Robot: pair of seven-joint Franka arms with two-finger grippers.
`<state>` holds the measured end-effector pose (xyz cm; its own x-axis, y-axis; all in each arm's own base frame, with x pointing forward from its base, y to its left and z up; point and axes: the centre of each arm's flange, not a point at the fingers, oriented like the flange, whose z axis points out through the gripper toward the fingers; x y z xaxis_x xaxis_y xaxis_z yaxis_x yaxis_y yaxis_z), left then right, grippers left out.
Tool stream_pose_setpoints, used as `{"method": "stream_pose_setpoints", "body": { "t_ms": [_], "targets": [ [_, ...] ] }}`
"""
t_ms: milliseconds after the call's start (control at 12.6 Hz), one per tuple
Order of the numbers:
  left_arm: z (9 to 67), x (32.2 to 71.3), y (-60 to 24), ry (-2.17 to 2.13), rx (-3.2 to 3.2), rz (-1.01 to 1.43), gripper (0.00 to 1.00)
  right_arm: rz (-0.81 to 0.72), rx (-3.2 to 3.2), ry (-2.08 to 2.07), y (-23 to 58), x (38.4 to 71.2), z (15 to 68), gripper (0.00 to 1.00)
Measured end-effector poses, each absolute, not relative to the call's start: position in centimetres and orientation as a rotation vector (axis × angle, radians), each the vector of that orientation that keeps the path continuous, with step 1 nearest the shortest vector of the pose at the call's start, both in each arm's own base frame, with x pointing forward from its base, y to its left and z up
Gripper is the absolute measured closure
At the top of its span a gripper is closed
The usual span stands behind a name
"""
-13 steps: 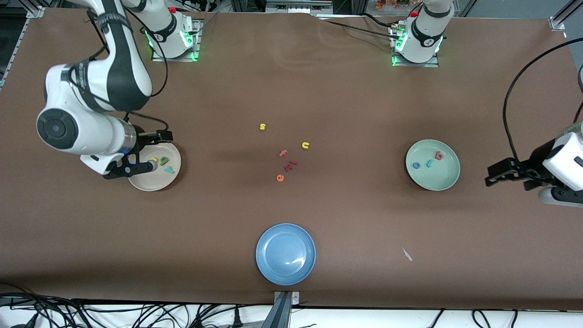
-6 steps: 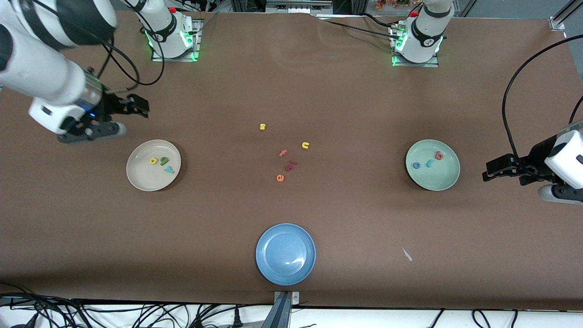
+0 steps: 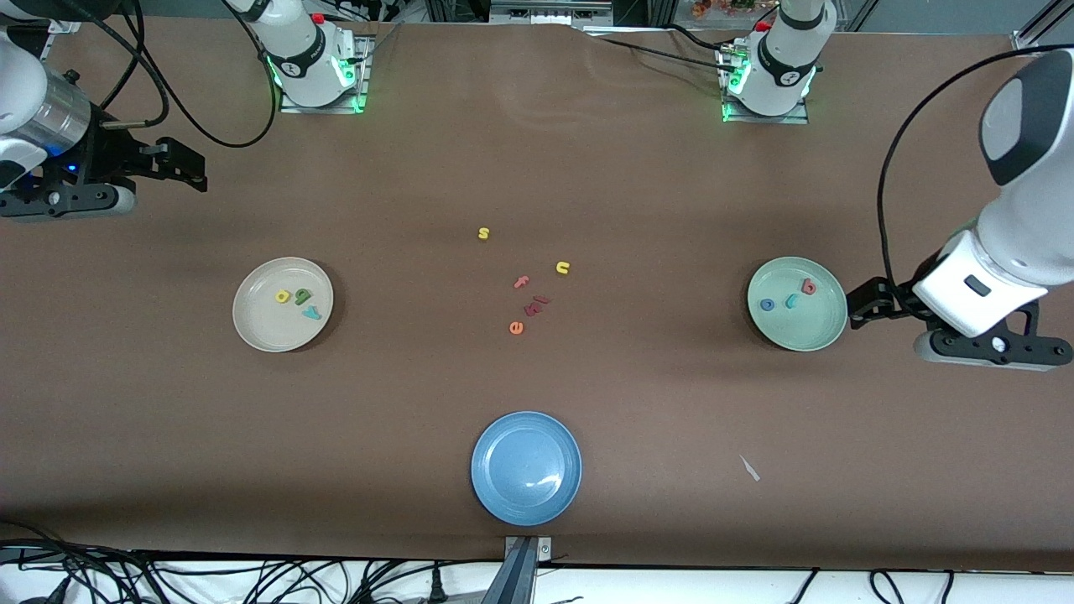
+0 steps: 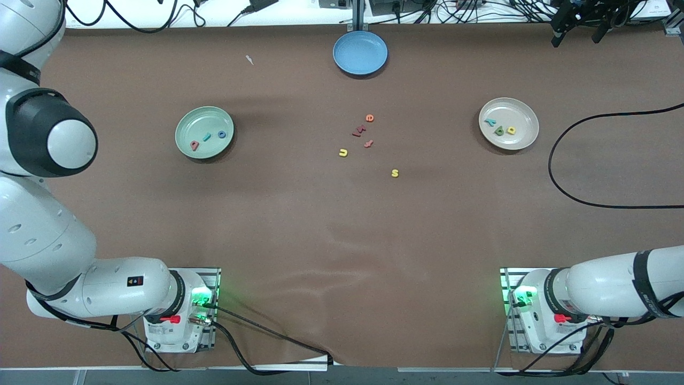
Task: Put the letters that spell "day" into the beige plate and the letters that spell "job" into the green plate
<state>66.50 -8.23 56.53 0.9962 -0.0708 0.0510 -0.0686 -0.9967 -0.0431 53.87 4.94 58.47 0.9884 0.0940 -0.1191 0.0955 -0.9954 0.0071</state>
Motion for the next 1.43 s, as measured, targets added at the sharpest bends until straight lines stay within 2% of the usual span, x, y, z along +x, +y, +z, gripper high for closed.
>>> {"method": "stream_pose_setpoints", "body": {
  "t_ms": [557, 1431],
  "targets": [
    [57.0, 64.4, -7.9, 0.138, -3.067, -0.181, 0.00, -0.051, 3.092, 0.149, 4.6, 54.9, 59.1, 0.00],
    [57.0, 63.9, -8.2, 0.145, -3.066, -0.180, 0.00, -0.069, 3.093, 0.134, 3.2, 55.3, 58.5, 0.00]
  ]
}}
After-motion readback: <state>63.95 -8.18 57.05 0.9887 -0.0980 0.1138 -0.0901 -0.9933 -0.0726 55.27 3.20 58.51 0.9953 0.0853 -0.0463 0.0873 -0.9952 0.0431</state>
